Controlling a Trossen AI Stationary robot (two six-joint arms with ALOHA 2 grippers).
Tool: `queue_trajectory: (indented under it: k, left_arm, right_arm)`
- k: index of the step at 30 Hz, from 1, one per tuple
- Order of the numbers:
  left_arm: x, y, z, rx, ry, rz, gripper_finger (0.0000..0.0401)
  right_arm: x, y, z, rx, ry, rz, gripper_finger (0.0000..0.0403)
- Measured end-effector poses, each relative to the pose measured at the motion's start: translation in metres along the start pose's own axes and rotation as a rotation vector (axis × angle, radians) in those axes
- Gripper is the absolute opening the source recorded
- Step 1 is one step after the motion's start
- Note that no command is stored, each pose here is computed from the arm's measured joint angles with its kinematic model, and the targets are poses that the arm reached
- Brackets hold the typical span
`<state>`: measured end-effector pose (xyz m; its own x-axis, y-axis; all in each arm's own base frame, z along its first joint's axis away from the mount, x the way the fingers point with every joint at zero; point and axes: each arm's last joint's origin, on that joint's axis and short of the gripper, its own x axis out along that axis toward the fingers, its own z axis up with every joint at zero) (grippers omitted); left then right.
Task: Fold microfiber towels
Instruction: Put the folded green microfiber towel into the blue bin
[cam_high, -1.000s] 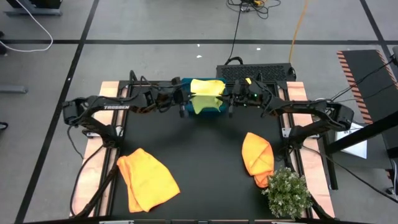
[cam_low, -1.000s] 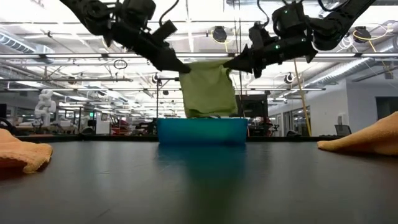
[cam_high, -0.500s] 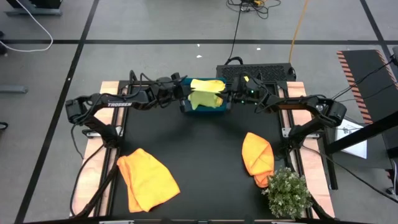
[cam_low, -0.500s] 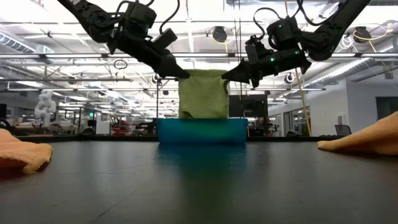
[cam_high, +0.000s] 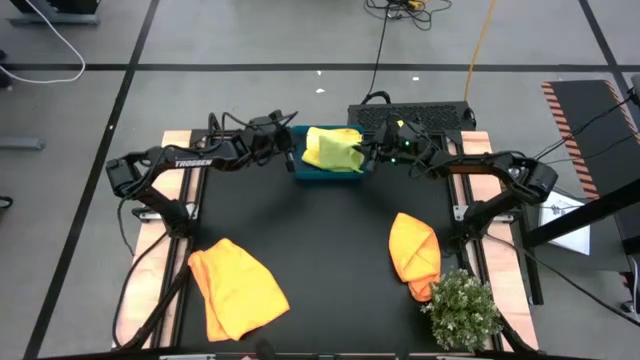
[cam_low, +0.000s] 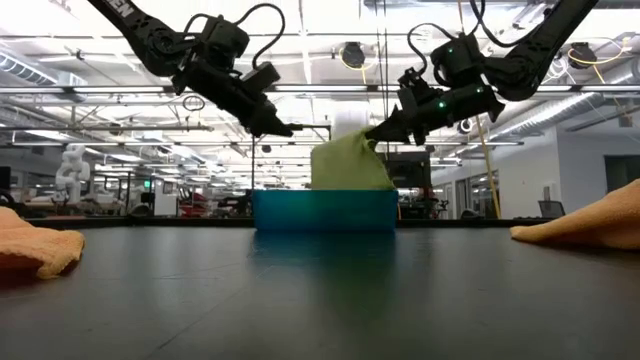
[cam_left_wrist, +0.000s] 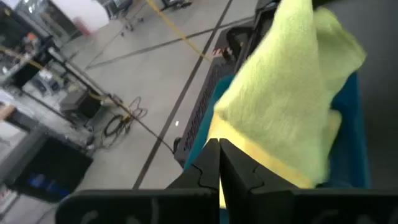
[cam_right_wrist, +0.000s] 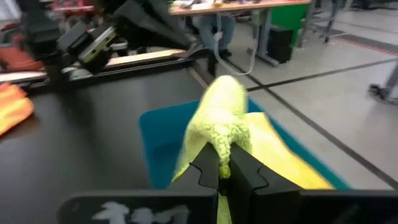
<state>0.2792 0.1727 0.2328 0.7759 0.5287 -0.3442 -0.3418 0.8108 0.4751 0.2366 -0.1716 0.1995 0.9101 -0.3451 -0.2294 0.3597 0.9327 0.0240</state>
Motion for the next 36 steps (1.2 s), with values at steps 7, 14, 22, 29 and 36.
queue_trajectory:
  k: [7,14,22,29,36]
  left_arm:
    - [0.0,0.004,0.0,-0.056,-0.056,-0.074,0.0012]
    - [-0.001,0.008,0.003,-0.124,-0.152,-0.166,0.0094]
    - [0.024,0.022,-0.017,-0.214,-0.229,-0.345,0.0216]
    - [0.059,0.031,-0.014,-0.255,-0.222,-0.509,0.0232]
    - [0.067,0.034,-0.007,-0.261,-0.116,-0.643,0.0232]
  right_arm:
    - [-0.001,-0.004,0.002,0.015,-0.023,0.013,0.0]
    - [-0.001,-0.002,0.002,0.021,-0.023,0.046,0.0]
    - [0.0,0.001,0.002,0.011,-0.022,0.083,0.0]
    - [0.0,0.001,0.002,0.018,-0.018,0.083,0.0]
    - [0.0,0.001,0.001,0.018,-0.012,0.085,0.0]
